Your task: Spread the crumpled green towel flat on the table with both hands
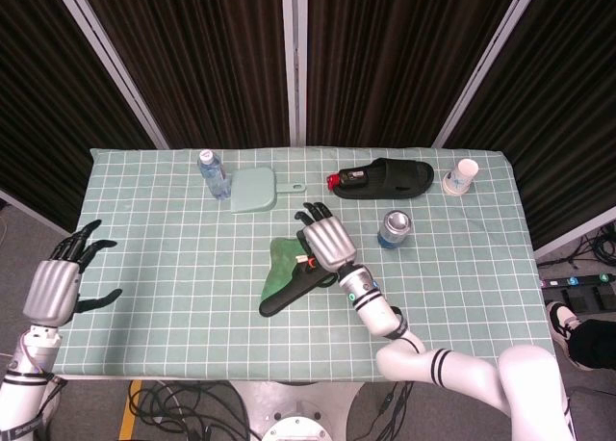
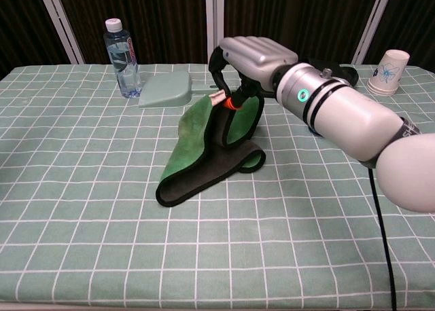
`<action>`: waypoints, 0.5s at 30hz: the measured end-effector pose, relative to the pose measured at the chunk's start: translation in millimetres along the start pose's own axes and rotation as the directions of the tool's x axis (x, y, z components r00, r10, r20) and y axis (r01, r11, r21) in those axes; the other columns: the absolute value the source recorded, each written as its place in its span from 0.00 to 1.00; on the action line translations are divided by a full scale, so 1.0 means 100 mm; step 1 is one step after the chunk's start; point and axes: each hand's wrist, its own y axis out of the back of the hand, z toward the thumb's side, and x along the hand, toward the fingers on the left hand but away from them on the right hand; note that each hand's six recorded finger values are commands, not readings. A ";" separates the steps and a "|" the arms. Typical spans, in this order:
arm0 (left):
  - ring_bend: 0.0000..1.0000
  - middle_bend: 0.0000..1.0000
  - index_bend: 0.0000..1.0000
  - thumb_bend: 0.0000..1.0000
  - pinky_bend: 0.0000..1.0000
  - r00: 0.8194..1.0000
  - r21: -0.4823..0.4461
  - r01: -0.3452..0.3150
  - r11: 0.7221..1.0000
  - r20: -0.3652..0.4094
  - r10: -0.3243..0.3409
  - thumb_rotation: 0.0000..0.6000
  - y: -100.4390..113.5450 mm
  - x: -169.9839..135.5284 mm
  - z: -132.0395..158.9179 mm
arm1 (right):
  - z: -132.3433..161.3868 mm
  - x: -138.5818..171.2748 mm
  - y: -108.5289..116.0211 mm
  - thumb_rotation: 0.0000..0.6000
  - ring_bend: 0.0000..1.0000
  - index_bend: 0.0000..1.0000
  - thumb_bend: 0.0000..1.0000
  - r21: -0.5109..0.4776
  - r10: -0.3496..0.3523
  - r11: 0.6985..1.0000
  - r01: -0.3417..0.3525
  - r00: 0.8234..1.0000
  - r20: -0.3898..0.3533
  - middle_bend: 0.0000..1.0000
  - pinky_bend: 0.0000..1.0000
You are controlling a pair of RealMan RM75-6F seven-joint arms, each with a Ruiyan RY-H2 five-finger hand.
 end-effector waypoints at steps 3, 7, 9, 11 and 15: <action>0.18 0.19 0.38 0.11 0.22 0.999 -0.063 0.032 0.998 0.014 -0.031 1.00 -0.10 0.15 0.10 | 0.09 -0.11 0.13 1.00 0.10 0.76 0.56 0.001 -0.028 1.000 0.028 1.000 0.003 0.24 0.13; 0.18 0.19 0.38 0.10 0.22 0.996 -0.127 0.094 0.987 0.024 -0.092 1.00 -0.27 0.38 0.23 | 0.21 -0.26 0.29 1.00 0.10 0.76 0.57 0.004 -0.071 0.997 0.071 0.997 0.017 0.24 0.12; 0.18 0.19 0.38 0.09 0.22 0.993 -0.151 0.117 0.982 0.026 -0.114 1.00 -0.36 0.47 0.30 | 0.27 -0.33 0.38 1.00 0.09 0.76 0.57 0.002 -0.100 0.995 0.100 0.995 0.029 0.24 0.12; 0.18 0.19 0.38 0.07 0.23 0.990 -0.179 0.138 0.974 0.022 -0.136 1.00 -0.46 0.57 0.37 | 0.32 -0.39 0.45 1.00 0.09 0.76 0.57 -0.004 -0.123 0.992 0.123 0.991 0.046 0.24 0.11; 0.17 0.19 0.38 0.04 0.23 0.981 -0.215 0.189 0.958 0.007 -0.192 1.00 -0.67 0.73 0.47 | 0.39 -0.49 0.54 1.00 0.09 0.76 0.57 -0.016 -0.146 0.989 0.148 0.986 0.077 0.24 0.11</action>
